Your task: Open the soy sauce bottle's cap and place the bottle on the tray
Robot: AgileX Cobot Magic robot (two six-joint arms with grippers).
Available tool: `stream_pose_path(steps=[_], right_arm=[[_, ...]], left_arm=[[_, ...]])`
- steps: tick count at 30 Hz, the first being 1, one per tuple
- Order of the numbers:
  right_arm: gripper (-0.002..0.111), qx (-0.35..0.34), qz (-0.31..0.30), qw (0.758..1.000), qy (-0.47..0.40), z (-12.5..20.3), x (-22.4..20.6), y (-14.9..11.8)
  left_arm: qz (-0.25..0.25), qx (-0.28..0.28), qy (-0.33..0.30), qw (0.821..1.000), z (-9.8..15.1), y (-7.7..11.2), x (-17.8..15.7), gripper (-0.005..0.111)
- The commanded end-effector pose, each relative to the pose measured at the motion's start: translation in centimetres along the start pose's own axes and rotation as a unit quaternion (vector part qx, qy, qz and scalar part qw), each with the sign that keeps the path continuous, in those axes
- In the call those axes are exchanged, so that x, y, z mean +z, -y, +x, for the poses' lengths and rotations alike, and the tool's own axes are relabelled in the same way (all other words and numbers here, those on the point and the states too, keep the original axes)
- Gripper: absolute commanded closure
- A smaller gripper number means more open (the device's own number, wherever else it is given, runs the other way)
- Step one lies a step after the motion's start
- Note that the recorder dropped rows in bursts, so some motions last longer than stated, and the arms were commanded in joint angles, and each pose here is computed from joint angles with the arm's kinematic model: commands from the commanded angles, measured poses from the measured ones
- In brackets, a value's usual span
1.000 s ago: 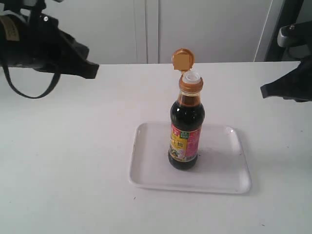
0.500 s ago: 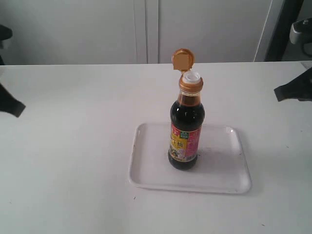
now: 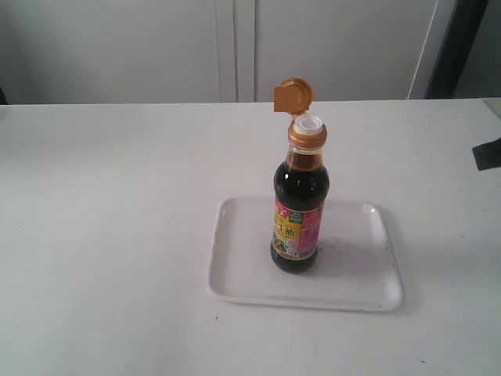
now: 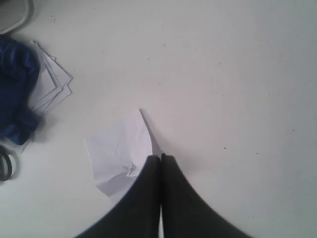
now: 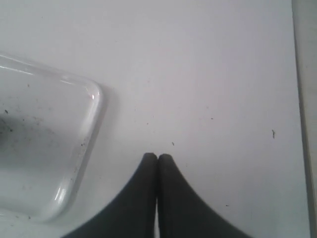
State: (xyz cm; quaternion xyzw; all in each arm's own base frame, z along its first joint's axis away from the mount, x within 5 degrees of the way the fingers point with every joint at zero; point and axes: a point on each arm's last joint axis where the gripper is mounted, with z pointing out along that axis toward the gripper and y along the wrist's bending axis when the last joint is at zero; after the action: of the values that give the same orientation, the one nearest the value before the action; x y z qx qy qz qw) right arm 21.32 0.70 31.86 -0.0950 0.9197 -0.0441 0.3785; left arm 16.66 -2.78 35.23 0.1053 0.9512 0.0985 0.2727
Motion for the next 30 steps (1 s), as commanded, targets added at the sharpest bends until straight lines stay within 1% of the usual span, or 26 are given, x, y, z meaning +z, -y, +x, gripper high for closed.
stream_pose_path(steps=[1, 3, 4, 5, 6, 12, 13, 16, 17, 19, 22, 27, 30], right_arm=[[0.108, 0.012, 0.004, 0.998, 0.064, 1.3, -1.6, -0.3], [0.108, 0.022, -0.001, 0.996, 0.090, 1.9, -2.4, -0.5], [0.108, 0.028, -0.003, 0.993, 0.112, 2.5, -3.2, -0.6], [0.108, 0.033, -0.005, 0.992, 0.123, 2.8, -3.6, -0.7], [0.108, 0.029, -0.002, 0.990, 0.140, 3.4, -4.0, -0.8], [0.108, 0.026, 0.010, 0.976, 0.216, 6.0, -6.3, -1.2], [0.108, 0.030, 0.011, 0.971, 0.235, 6.5, -6.9, -1.3], [0.108, 0.041, 0.013, 0.955, 0.293, 7.8, -8.5, -1.5], [0.108, 0.053, 0.009, 0.945, 0.322, 8.7, -8.9, -1.7], [0.108, 0.063, 0.006, 0.934, 0.353, 9.9, -9.4, -1.9], [0.108, 0.085, -0.006, 0.921, 0.381, 11.1, -9.9, -2.2], [0.108, 0.087, -0.001, 0.904, 0.418, 12.7, -10.0, -2.4], [0.108, 0.091, -0.002, 0.900, 0.427, 13.4, -9.9, -2.6]], left_arm=[[0.016, -0.027, 0.024, 0.999, 1.7, -0.3, -1.7, 0.107], [0.019, -0.041, 0.042, 0.998, 2.7, -0.4, -1.9, 0.107], [0.023, -0.040, 0.052, 0.998, 3.7, -0.2, -1.6, 0.107], [0.025, -0.040, 0.056, 0.997, 4.1, -0.2, -1.4, 0.107], [0.028, -0.048, 0.065, 0.996, 5.1, 0.0, -1.0, 0.107], [0.037, -0.064, 0.102, 0.992, 8.2, 0.3, -0.2, 0.107], [0.040, -0.066, 0.117, 0.990, 8.7, 0.4, 0.1, 0.107], [0.049, -0.072, 0.147, 0.985, 9.9, 0.7, 0.5, 0.107], [0.053, -0.078, 0.163, 0.982, 10.2, 0.7, 0.4, 0.107], [0.057, -0.079, 0.199, 0.975, 10.7, 0.7, 0.4, 0.107], [0.066, -0.085, 0.225, 0.968, 11.5, 0.8, 0.3, 0.107], [0.070, -0.096, 0.244, 0.963, 13.2, 0.9, 0.5, 0.107], [0.075, -0.110, 0.268, 0.954, 14.1, 0.9, 0.5, 0.107]])
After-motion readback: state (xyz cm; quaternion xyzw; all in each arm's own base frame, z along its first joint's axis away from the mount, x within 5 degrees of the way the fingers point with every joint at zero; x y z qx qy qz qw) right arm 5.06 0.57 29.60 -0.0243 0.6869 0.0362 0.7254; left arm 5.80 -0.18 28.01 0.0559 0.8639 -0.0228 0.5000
